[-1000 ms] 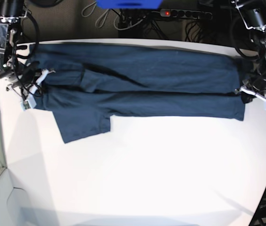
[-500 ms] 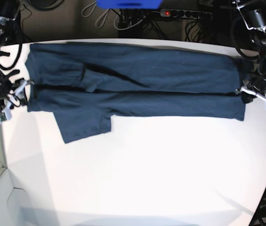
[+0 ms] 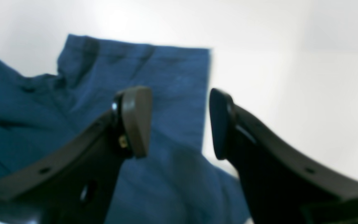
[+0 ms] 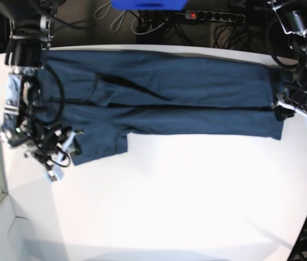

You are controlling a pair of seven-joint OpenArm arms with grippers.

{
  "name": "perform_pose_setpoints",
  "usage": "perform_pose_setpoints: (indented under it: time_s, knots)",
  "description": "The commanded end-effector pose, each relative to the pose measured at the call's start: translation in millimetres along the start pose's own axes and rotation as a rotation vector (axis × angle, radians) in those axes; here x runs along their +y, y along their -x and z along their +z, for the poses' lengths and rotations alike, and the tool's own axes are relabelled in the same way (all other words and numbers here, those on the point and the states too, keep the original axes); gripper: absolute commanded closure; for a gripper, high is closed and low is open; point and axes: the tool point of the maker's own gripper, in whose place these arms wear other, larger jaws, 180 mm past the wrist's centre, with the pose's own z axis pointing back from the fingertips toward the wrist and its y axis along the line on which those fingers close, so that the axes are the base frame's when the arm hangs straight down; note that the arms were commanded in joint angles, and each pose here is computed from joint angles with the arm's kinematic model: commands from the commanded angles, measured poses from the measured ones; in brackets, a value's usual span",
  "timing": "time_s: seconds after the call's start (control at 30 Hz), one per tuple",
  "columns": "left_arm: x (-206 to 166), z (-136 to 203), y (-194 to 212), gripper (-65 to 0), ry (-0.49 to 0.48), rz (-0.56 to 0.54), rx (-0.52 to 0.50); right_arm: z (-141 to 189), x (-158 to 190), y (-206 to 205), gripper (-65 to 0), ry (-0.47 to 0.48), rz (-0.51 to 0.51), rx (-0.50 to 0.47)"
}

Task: Layout the t-shirt on the table in an organized manner, then fold the t-shirt properly
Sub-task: 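Grasp the protruding sleeve with the right gripper and fold it inward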

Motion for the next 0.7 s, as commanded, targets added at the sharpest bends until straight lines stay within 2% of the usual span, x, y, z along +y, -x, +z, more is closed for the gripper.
perform_pose_setpoints:
  time_s: [0.0,0.17,0.5,0.57,0.67]
  knots:
    - [5,2,0,-20.2,-0.017,-0.017,0.024,1,-13,-25,-31.0,0.015,-0.004,-0.068]
    - [6,2,2,-18.2,-0.018,-0.016,0.029,-31,-26,-27,-31.0,-0.028,-0.1,-0.052]
    - [10,5,11,-17.2,-0.027,-0.013,0.045,-50,-28,13,-30.3,-0.049,-0.195,-0.016]
    - [10,5,11,-17.2,-0.027,-0.013,0.045,-52,-24,25,-27.2,-0.053,-0.204,-0.007]
    - [10,5,12,-17.2,-0.028,-0.012,0.046,-55,-14,41,-15.2,-0.07,-0.193,0.025]
